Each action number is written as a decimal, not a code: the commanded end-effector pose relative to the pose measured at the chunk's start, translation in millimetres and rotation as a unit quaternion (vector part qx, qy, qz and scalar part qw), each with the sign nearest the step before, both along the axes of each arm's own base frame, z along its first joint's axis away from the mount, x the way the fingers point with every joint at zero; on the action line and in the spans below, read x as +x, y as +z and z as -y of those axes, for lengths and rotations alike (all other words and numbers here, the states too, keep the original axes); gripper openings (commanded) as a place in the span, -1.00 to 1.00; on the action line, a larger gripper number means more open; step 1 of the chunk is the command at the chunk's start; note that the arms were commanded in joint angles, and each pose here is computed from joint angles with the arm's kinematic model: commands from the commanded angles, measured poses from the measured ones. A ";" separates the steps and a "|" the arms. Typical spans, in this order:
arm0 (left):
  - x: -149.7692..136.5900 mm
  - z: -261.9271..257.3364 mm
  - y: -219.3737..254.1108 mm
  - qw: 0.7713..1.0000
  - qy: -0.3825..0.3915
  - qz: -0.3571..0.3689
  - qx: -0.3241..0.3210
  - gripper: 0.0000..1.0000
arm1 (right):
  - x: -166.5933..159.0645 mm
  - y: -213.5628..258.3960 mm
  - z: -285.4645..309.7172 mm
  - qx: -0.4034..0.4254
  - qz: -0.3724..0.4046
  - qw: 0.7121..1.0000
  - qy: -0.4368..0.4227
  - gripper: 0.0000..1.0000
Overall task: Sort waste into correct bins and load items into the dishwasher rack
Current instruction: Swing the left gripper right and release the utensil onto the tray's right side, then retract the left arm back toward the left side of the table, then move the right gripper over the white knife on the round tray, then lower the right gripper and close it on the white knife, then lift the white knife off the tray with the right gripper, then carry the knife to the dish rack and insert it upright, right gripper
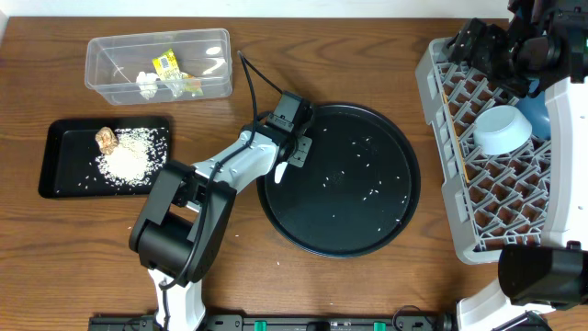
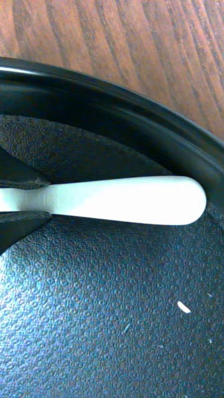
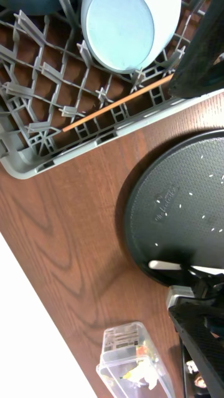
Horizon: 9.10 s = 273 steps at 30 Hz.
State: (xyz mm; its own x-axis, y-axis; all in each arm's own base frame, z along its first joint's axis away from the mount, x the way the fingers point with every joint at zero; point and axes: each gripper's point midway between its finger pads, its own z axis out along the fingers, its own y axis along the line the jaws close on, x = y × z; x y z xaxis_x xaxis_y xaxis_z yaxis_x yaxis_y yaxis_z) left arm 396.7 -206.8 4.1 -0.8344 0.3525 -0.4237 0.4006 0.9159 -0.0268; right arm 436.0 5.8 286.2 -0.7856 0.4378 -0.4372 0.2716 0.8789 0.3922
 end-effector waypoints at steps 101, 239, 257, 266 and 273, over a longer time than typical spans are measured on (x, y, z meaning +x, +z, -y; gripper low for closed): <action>-37.7 -215.6 120.2 0.919 0.374 -0.054 -0.111 0.96 | -105.1 -230.2 -81.2 -0.183 -0.247 0.948 0.077 0.69; -36.8 -215.7 120.6 0.919 0.374 -0.053 -0.112 0.96 | 6.6 -70.0 70.7 -0.210 -0.052 0.967 0.134 -1.00; -36.7 -215.8 120.6 0.919 0.374 -0.052 -0.112 0.95 | 39.7 -140.6 60.8 -0.167 -0.079 0.967 0.174 -0.98; -35.9 -215.8 121.0 0.919 0.374 -0.051 -0.112 0.95 | 40.6 -143.7 54.1 -0.157 -0.078 0.967 0.183 -0.32; -36.0 -215.8 120.9 0.919 0.374 -0.051 -0.112 0.95 | 36.4 -143.0 47.9 -0.143 -0.089 0.971 0.168 0.33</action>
